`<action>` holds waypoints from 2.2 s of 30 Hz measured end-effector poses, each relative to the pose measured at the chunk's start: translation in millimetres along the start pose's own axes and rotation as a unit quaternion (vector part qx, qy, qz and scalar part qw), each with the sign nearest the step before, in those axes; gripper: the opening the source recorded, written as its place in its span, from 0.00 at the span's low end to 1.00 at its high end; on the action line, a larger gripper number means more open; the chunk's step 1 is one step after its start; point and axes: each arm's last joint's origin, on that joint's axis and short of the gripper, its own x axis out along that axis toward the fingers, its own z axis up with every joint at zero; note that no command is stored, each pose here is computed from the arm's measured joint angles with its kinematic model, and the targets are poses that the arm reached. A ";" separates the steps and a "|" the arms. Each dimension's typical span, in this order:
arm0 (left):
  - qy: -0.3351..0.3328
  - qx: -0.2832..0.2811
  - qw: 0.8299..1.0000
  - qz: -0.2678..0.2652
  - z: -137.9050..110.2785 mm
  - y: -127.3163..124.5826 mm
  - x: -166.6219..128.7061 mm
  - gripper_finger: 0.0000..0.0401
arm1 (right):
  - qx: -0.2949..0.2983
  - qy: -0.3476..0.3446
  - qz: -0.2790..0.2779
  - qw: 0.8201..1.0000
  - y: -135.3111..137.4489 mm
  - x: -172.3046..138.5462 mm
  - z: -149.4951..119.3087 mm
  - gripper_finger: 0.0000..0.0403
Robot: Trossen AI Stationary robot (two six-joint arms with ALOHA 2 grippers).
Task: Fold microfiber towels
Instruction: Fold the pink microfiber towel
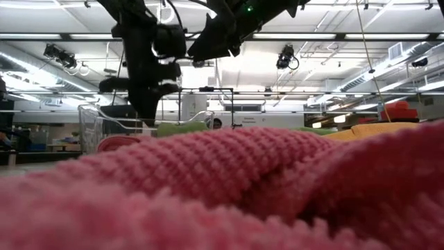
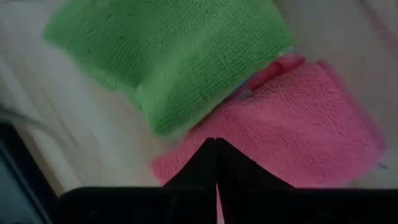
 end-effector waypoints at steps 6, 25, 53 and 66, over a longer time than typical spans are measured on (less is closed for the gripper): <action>-0.034 -0.122 0.992 0.024 7.9 -6.8 -34.7 0.08 | -0.042 0.058 0.022 0.997 -5.5 -1.8 -11.6 0.51; -0.172 -0.200 0.963 -0.056 69.5 -66.2 -66.8 0.06 | 0.012 0.139 0.180 0.974 45.7 -14.0 -24.0 0.51; -0.242 -0.142 0.947 -0.154 108.4 -183.5 -67.7 0.11 | -0.086 0.105 0.201 0.970 165.8 -38.2 -77.0 0.43; -0.234 -0.152 0.945 -0.168 108.4 -199.5 -71.2 0.09 | -0.092 0.115 0.210 0.967 190.8 -5.2 -96.7 0.43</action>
